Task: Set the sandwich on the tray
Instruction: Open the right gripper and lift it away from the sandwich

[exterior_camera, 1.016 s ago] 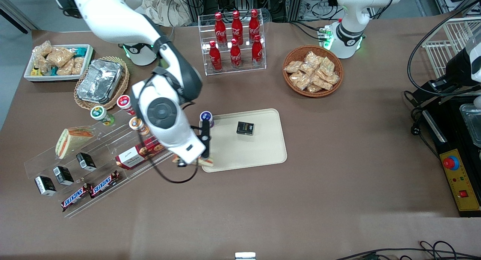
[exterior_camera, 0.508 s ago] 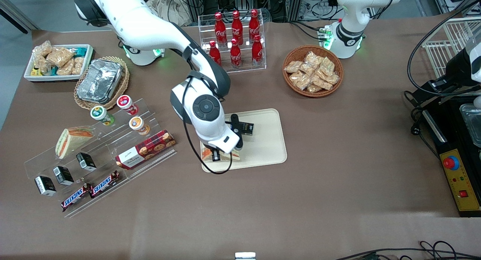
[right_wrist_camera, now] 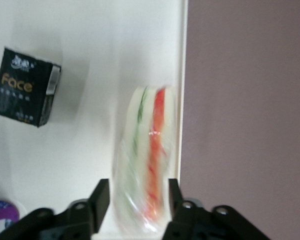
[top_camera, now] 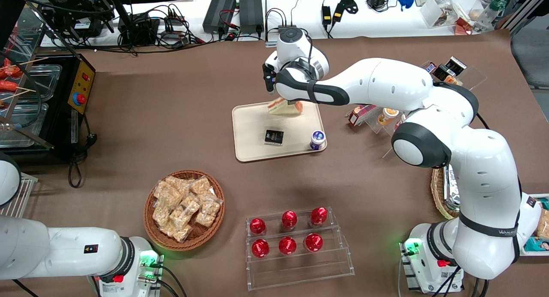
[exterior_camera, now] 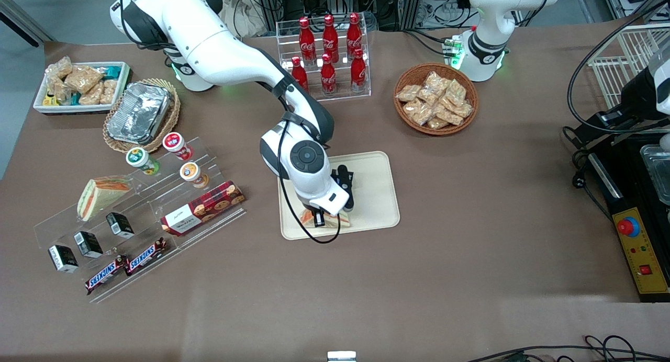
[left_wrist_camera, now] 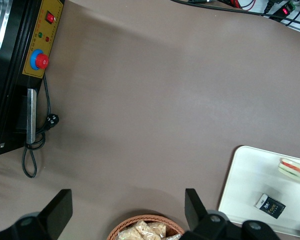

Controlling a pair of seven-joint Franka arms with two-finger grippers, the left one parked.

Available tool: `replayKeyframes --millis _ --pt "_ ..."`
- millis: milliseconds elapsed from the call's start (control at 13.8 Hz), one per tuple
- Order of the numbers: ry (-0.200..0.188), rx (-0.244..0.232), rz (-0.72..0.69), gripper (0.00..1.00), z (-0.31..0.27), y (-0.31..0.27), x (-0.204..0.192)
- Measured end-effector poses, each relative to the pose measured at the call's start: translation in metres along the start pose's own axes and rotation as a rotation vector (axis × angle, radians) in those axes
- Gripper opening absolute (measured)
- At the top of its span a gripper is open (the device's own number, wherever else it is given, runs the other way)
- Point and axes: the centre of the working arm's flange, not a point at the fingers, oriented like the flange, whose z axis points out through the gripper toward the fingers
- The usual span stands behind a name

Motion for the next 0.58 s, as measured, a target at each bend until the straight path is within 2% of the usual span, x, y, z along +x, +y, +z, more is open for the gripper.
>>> replayKeyframes --millis 290,435,581 --pt "0.055 -0.063 0.077 0.98 -0.057 0.02 -0.016" --pt "0.094 -0.076 0.215 1.0 -0.095 0.041 -0.054" --pt "0.11 -0.066 0.378 1.0 -0.127 0.064 -0.116"
